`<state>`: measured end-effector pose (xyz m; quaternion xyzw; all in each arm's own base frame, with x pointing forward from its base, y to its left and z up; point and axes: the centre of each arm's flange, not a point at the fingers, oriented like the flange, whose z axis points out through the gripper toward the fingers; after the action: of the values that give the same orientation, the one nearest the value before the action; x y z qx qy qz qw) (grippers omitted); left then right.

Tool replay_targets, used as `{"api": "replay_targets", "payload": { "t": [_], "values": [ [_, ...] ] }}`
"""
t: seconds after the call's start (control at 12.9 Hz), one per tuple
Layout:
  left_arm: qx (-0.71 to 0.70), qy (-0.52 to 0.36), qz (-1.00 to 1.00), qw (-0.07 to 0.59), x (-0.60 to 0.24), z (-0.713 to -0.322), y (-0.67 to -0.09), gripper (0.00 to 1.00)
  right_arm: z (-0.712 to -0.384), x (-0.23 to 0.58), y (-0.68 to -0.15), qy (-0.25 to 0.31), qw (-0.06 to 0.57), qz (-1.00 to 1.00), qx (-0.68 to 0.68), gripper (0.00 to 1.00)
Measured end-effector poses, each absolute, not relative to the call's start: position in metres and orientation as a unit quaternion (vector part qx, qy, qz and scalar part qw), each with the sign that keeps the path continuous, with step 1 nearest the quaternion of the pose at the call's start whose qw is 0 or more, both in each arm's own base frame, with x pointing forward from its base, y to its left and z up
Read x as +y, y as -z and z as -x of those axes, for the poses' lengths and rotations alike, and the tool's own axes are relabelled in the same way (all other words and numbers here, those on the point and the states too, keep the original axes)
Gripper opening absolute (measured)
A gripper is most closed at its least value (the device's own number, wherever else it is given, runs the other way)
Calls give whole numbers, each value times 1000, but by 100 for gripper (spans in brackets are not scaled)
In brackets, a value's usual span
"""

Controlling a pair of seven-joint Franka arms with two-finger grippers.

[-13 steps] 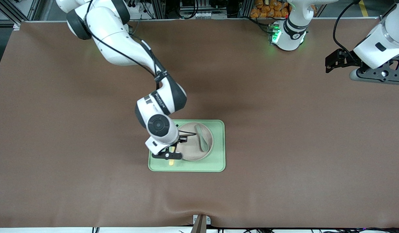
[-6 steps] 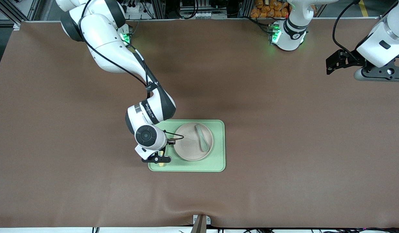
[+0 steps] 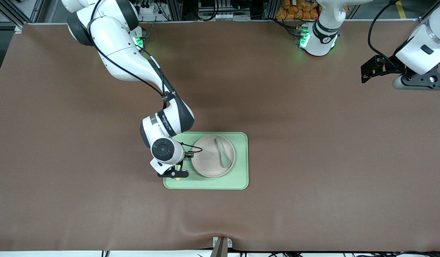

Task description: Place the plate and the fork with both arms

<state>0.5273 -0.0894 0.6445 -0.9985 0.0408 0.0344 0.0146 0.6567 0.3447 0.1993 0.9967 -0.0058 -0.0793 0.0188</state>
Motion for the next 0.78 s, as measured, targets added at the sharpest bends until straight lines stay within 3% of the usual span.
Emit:
{"api": "replay_targets", "payload": {
  "t": [0.31,0.78],
  "values": [
    [41,-31,999,11,-90,-528,-645,100,-663,331,-249,80,17,-997,-15,96],
    [45,-29,999,10,-92,-528,-647,100,-694,217,-393,66,-22,-994,-87,100]
  ]
}}
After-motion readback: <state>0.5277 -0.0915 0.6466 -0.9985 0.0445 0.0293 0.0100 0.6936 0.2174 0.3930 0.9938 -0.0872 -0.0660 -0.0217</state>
